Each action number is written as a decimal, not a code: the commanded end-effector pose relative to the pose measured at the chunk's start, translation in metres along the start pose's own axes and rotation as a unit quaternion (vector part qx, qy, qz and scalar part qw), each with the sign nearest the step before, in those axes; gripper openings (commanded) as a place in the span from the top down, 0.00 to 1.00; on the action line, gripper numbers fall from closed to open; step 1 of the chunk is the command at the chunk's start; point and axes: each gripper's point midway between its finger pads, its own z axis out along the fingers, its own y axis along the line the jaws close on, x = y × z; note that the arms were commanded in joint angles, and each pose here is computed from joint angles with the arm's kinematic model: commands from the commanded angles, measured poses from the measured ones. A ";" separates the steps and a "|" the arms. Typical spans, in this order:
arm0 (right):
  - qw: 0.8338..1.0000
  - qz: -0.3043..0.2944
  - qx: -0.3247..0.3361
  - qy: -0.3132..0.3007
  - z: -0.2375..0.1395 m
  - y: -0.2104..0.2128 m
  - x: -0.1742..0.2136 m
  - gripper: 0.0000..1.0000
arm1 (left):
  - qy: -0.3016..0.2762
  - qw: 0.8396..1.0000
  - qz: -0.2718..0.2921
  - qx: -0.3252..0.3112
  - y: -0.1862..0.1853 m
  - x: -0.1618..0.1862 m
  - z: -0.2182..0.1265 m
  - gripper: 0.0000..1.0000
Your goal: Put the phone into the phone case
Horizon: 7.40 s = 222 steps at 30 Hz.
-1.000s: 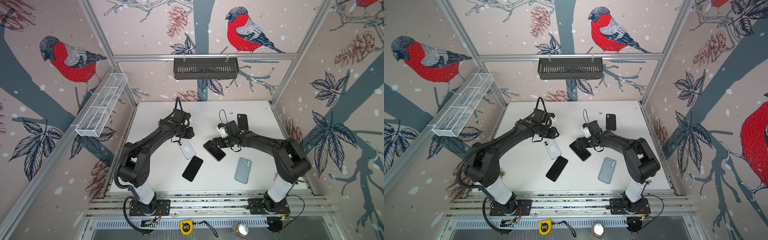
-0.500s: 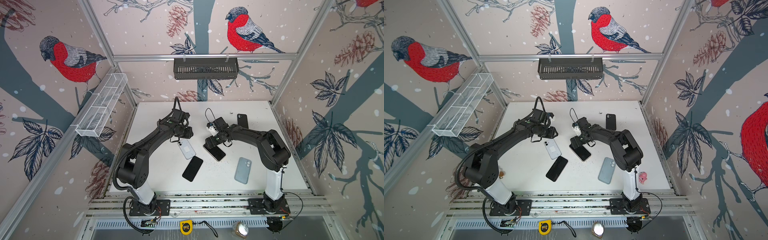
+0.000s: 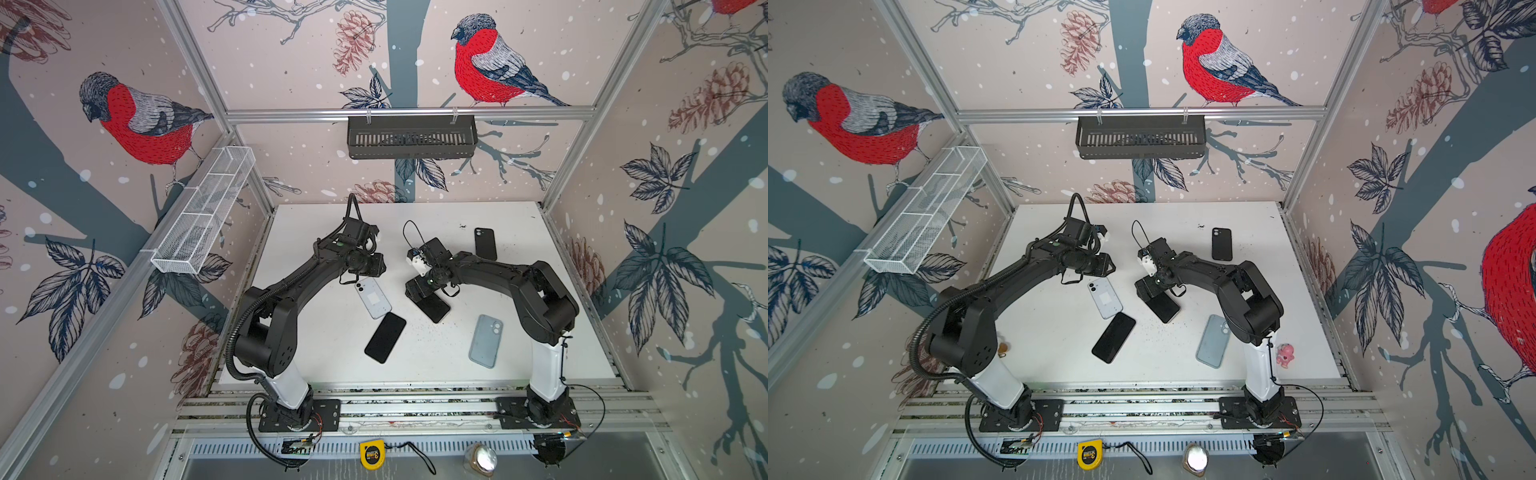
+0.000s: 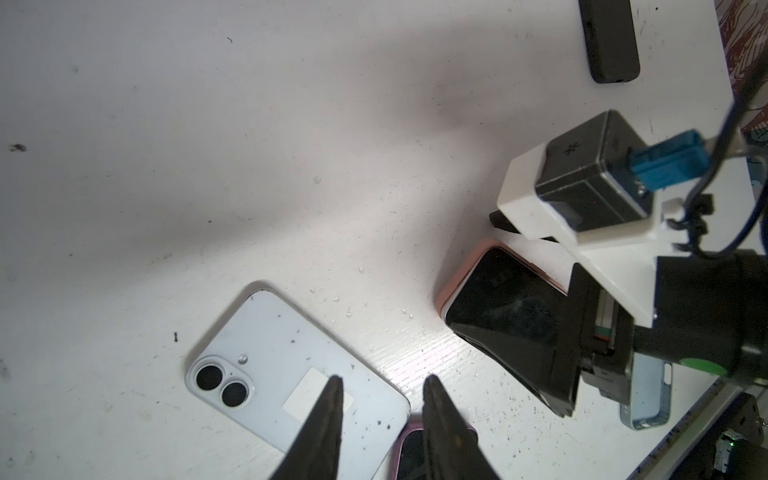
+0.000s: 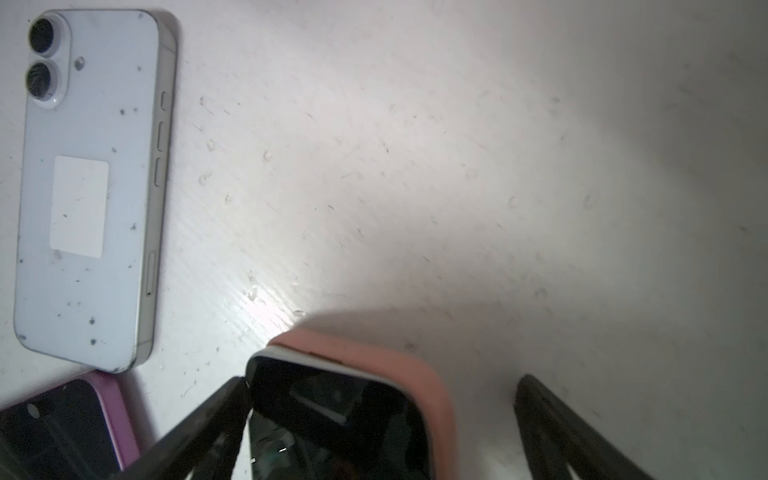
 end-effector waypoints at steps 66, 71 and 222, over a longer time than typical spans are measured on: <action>0.945 0.277 -0.042 -0.168 -0.131 -0.003 0.101 0.11 | 0.175 0.983 0.052 -0.018 -0.042 0.050 0.113 0.50; 0.945 0.291 -0.051 -0.143 -0.121 -0.001 0.112 0.13 | 0.207 0.972 0.078 -0.075 -0.033 0.055 0.130 0.52; 0.938 0.327 -0.088 -0.070 -0.073 -0.024 0.107 0.71 | 0.217 0.973 0.068 0.031 -0.033 0.102 0.102 0.60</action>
